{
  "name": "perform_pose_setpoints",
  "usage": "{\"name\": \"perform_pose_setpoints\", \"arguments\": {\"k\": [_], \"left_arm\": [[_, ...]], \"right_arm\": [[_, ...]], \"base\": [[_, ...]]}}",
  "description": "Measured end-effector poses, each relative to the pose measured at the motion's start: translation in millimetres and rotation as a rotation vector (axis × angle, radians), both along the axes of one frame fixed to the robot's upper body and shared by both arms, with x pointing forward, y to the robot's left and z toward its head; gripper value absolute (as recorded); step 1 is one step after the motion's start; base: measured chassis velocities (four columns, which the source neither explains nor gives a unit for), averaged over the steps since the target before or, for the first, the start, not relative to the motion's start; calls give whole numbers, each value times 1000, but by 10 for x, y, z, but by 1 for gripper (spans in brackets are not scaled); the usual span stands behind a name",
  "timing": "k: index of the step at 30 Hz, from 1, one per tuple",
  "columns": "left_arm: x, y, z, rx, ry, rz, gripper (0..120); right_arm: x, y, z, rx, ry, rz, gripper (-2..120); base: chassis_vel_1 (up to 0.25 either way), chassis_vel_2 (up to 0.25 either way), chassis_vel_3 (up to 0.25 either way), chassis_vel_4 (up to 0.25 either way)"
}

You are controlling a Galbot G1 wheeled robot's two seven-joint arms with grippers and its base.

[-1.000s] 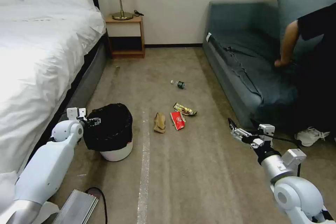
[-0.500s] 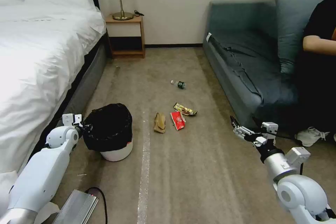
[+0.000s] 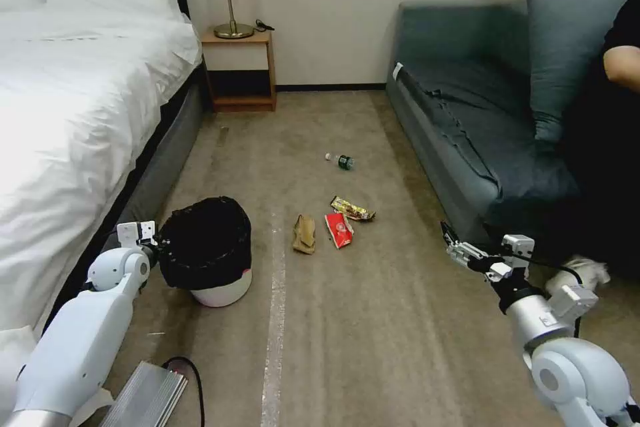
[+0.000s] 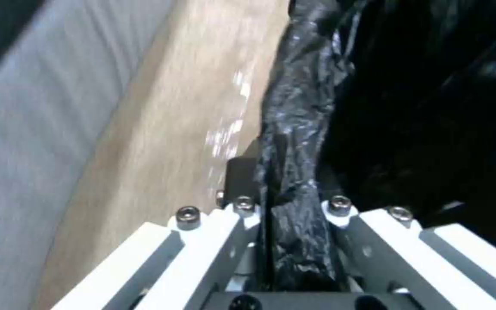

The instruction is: Pick up the trash bin, then pick up the garbage on the floor and place it into the trash bin.

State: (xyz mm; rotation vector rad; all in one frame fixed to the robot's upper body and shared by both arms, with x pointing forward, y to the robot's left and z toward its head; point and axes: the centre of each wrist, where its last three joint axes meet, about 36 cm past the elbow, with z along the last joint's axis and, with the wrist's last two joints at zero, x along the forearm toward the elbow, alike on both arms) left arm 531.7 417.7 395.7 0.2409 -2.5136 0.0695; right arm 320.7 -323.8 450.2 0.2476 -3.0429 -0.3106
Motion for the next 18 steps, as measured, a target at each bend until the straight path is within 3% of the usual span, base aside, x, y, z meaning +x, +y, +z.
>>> {"name": "perform_pose_setpoints", "arguments": {"k": [1, 7, 10, 18], "left_arm": [[0, 0, 0, 0, 0, 0, 4], [-161, -251, 361, 59, -117, -86, 4], [-213, -347, 440, 65, -141, -115, 4], [-329, -313, 554, 151, -183, -129, 4]], "right_arm": [[0, 0, 0, 0, 0, 0, 100], [-7, 26, -26, -1, -5, 41, 100], [-10, 53, -40, -1, 2, 57, 100], [8, 59, -76, 6, 1, 74, 100]], "base": [[0, 0, 0, 0], [0, 0, 0, 0], [0, 0, 0, 0], [0, 0, 0, 0]]}}
